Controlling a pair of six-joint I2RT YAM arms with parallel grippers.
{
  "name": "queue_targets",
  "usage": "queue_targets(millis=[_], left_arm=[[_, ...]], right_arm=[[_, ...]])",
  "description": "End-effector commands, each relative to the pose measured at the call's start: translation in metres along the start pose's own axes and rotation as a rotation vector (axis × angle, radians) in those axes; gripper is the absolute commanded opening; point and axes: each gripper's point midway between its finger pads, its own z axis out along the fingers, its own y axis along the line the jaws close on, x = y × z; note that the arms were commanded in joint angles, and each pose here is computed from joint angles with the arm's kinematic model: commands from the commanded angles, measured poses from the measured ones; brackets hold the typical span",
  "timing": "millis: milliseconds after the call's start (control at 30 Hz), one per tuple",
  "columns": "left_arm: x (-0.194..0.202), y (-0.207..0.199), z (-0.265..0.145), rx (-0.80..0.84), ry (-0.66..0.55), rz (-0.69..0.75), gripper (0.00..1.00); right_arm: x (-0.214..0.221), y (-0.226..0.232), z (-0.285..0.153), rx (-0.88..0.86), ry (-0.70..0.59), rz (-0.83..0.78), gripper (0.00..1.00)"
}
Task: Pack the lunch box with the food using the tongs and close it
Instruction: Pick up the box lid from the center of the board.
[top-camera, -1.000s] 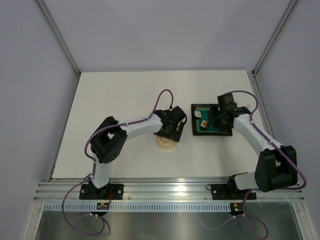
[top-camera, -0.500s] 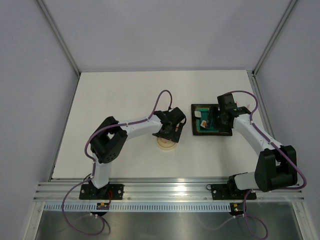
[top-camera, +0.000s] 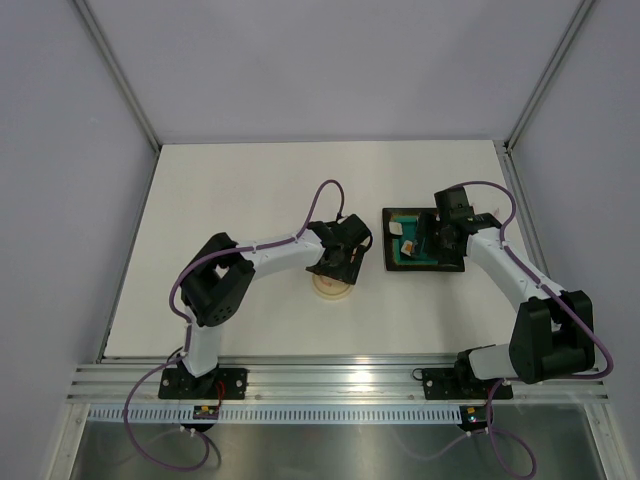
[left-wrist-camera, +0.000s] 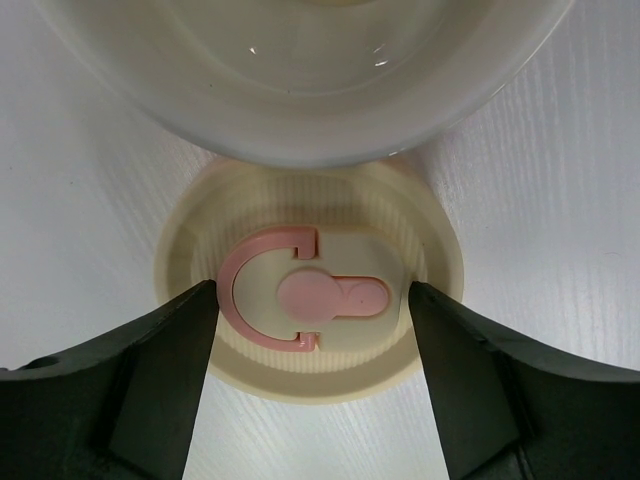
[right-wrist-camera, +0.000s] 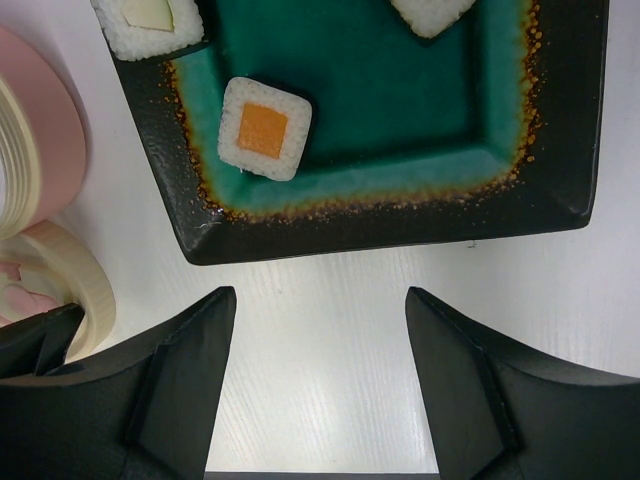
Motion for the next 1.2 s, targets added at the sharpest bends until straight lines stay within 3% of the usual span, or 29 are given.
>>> queue_targets(millis=[0, 167, 633, 900, 1167], left_arm=[[0.003, 0.003, 0.002, -0.021, 0.008, 0.013, 0.79], [0.005, 0.005, 0.003, -0.026, 0.014, 0.011, 0.79], [-0.002, 0.007, -0.013, -0.022, -0.018, 0.003, 0.56], [-0.018, 0.01, -0.041, -0.015, -0.08, 0.0, 0.36], [-0.038, 0.01, -0.07, -0.001, -0.133, 0.038, 0.29]], right_arm=[[-0.008, 0.006, 0.001, -0.026, -0.017, -0.005, 0.77], [-0.01, 0.007, 0.001, -0.029, -0.019, -0.01, 0.77], [-0.013, 0.01, -0.001, -0.036, -0.024, -0.011, 0.77], [-0.013, 0.009, -0.002, -0.033, -0.029, -0.01, 0.77], [-0.015, 0.007, -0.003, -0.022, -0.041, -0.005, 0.76]])
